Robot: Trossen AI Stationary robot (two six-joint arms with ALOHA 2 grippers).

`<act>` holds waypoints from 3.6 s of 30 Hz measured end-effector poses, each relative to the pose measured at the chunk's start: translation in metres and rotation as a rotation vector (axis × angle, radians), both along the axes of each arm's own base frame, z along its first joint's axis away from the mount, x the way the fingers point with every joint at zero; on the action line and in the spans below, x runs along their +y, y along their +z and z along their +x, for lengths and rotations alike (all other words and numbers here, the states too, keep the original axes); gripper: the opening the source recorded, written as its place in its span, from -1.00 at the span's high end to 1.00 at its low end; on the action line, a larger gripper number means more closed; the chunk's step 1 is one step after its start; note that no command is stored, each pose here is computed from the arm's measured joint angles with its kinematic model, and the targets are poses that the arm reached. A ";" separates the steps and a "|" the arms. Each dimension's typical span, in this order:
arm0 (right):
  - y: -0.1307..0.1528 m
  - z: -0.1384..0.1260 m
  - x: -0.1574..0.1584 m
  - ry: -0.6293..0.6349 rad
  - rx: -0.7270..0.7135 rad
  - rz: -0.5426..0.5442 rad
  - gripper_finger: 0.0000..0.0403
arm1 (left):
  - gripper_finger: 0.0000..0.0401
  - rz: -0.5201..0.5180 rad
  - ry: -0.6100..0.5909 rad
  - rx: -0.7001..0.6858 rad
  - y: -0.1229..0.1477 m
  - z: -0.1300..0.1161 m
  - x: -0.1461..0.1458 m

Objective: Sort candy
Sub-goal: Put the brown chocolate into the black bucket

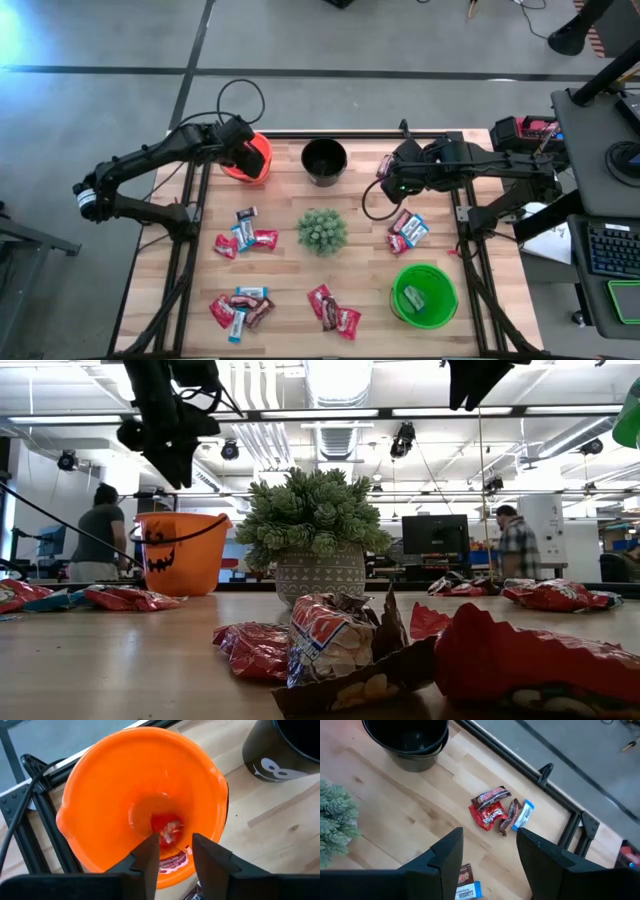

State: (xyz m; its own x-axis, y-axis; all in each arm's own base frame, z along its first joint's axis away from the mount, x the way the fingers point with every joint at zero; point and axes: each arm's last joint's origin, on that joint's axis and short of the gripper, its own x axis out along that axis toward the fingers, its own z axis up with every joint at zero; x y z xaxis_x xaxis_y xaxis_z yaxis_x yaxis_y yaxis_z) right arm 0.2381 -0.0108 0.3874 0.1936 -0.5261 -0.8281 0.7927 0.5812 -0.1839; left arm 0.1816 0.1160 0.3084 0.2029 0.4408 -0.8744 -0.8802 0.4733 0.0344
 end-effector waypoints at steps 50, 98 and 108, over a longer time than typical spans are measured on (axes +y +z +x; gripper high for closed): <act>-0.133 -0.007 -0.119 -0.602 -0.115 0.262 0.12 | 0.37 0.129 -0.268 0.053 0.008 0.002 0.001; -0.223 -0.020 -0.189 -0.712 -0.153 0.327 0.18 | 0.37 0.130 -0.324 0.036 0.017 -0.011 -0.008; -0.211 -0.023 -0.200 -0.701 -0.142 0.320 0.21 | 0.37 0.124 -0.326 0.046 0.017 -0.012 -0.008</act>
